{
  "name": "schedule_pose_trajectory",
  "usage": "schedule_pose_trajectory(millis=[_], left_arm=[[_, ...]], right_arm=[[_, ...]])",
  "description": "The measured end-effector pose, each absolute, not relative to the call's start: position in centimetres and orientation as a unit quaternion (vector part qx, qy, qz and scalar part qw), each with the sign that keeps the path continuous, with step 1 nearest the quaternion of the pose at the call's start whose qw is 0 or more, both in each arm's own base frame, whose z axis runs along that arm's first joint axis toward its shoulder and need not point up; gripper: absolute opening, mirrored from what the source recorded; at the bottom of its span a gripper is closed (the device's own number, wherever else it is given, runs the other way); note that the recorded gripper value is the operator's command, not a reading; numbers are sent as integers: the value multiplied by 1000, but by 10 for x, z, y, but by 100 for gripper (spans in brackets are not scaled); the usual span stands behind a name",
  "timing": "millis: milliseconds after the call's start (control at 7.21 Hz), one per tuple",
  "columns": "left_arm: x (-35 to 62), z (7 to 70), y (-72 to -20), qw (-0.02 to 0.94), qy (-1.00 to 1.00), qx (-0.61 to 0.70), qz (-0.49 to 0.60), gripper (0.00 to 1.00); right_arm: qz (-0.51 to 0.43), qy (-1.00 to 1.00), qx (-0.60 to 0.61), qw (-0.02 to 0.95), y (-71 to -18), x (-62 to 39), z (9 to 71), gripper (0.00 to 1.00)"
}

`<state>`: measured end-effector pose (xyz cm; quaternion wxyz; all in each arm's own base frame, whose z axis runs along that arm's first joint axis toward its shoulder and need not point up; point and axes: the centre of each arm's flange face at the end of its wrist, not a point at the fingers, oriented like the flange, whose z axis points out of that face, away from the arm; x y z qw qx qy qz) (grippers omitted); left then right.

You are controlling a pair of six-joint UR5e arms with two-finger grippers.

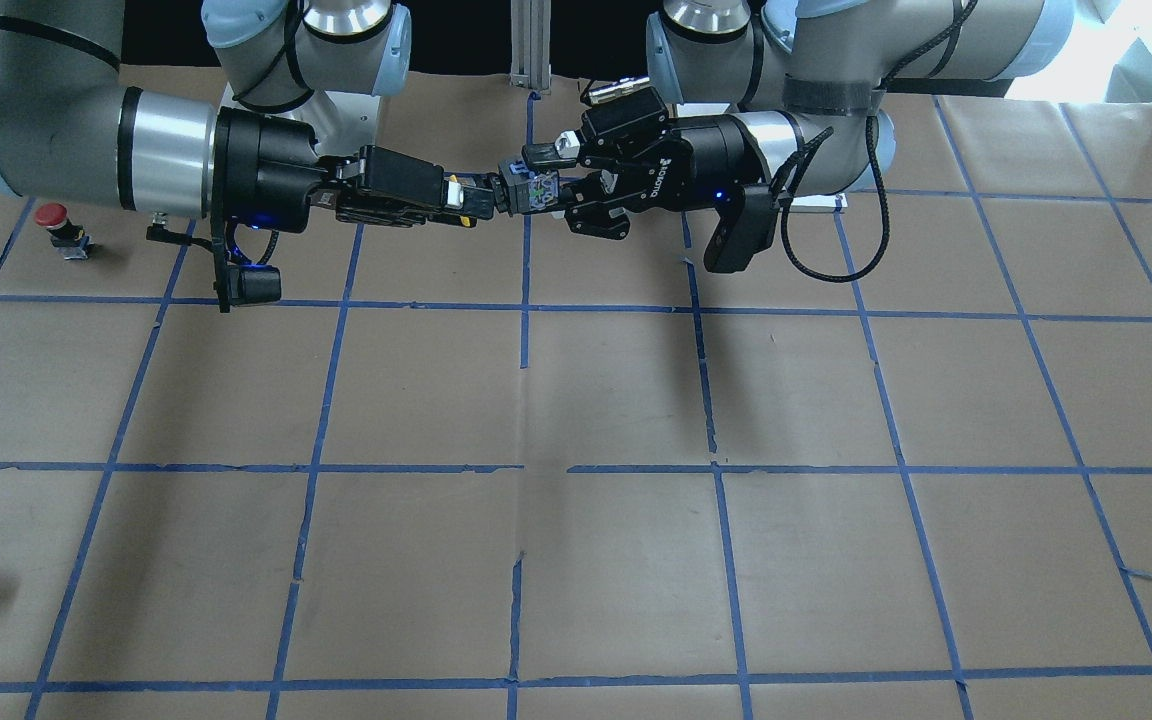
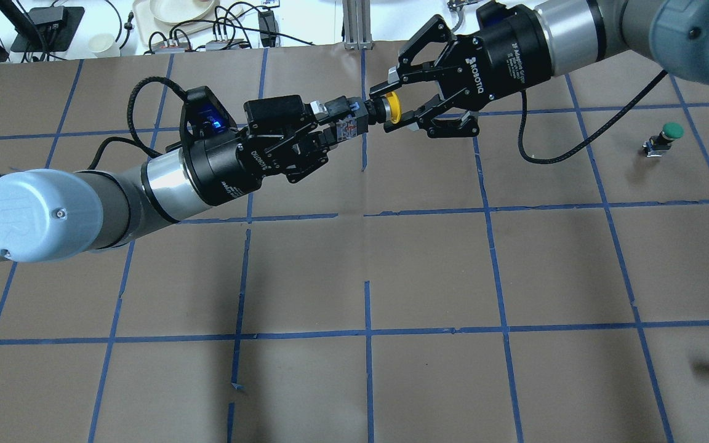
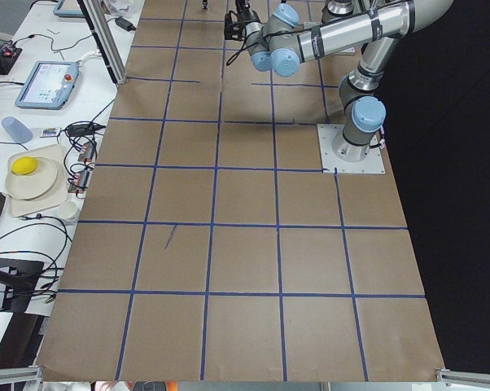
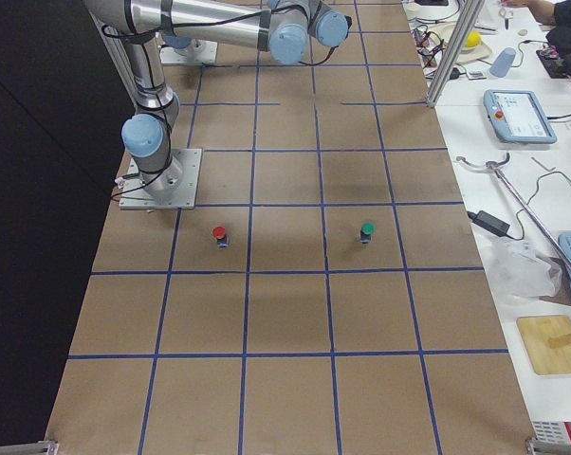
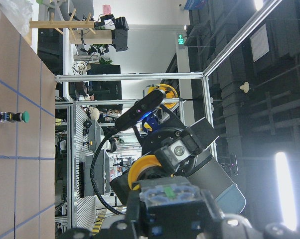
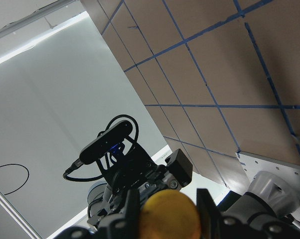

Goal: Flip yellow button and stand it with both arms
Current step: 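Open the left gripper and pull it back while the right gripper holds the button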

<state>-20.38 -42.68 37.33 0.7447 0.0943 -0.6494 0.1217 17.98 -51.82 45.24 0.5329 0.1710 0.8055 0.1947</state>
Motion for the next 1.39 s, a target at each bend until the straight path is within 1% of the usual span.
schedule_pose_trajectory(millis=[277, 416, 555, 1109, 1387], left_arm=[[-204, 373, -427, 745, -649, 94, 122, 19], [-204, 373, -427, 745, -649, 95, 122, 48], [-204, 373, -427, 745, -650, 94, 122, 99], [-204, 372, -428, 744, -650, 94, 122, 100], [-197, 378, -433, 743, -653, 94, 114, 100]], right_arm=[[193, 806, 171, 533, -518, 179, 455, 28], [192, 806, 171, 534, -517, 179, 456, 28], [191, 806, 171, 534, -517, 179, 457, 28], [191, 805, 173, 534, -518, 177, 457, 29], [168, 819, 184, 517, -525, 142, 459, 29]])
